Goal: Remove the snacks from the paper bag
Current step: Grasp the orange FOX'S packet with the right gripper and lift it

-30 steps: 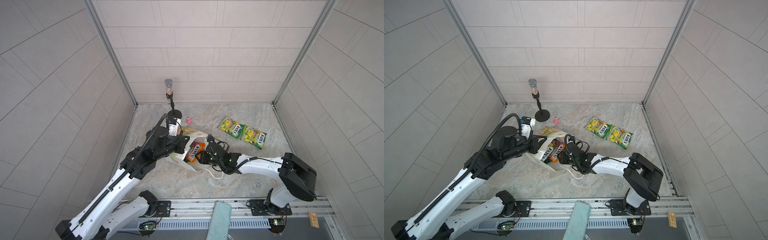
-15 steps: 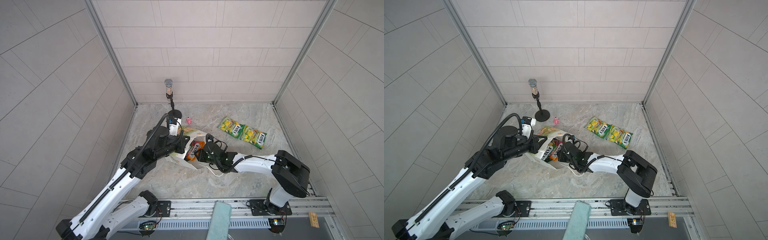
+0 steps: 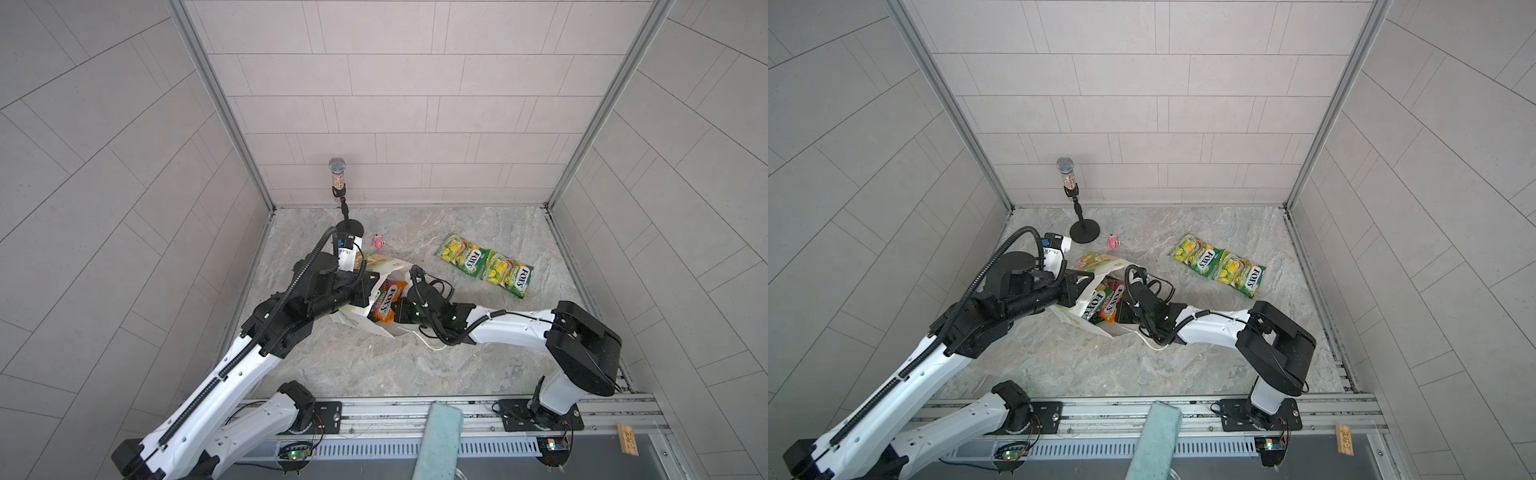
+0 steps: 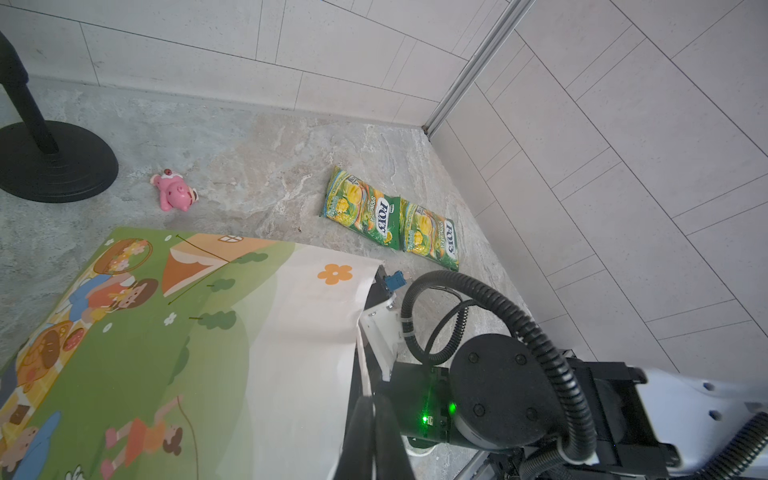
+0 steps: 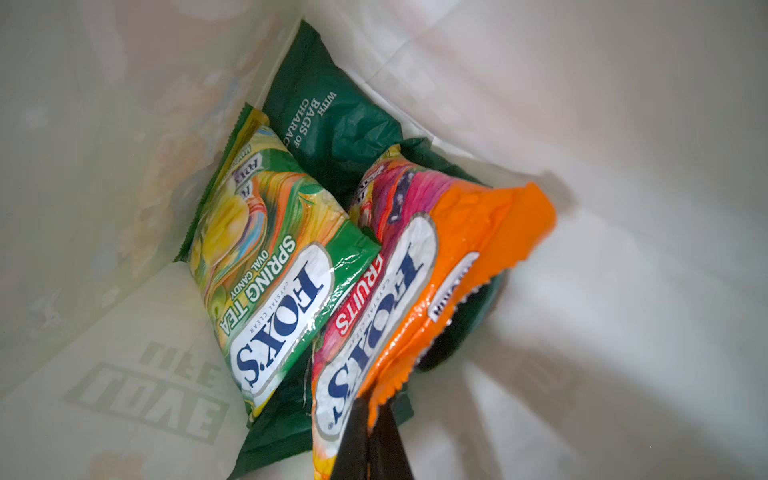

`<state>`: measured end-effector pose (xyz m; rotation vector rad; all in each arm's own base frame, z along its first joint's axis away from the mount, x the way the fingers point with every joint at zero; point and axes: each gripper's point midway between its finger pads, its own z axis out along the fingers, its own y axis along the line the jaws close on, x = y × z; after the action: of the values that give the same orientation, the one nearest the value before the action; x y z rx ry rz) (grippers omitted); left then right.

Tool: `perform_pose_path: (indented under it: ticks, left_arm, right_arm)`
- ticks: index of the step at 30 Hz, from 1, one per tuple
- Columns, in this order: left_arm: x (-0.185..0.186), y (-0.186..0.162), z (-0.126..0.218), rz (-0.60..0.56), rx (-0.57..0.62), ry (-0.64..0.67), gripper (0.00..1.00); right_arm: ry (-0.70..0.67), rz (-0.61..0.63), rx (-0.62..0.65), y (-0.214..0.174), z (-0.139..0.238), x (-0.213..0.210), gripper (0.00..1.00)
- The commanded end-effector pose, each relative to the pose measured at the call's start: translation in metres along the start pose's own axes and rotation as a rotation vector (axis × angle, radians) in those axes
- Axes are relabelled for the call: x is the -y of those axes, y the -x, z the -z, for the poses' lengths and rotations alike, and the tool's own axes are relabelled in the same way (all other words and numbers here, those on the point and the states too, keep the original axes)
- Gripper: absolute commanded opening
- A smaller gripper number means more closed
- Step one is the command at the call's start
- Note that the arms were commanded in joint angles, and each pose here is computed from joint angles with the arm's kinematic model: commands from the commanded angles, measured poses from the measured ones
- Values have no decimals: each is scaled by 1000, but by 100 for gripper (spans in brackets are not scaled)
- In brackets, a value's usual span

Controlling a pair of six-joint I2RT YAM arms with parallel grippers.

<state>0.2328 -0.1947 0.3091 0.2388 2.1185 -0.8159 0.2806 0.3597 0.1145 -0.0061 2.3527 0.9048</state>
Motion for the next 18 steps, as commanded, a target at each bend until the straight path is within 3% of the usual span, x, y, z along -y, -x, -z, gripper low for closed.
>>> perform_pose_path:
  ticks: [1,18]
  left_arm:
    - [-2,-3,0,-4,0,8,0]
    - [-13,-3,-5,34,6,63,0]
  right_arm:
    - [20,79,7,12,16,-14,0]
    - [128,235,-17,19,70,-44,0]
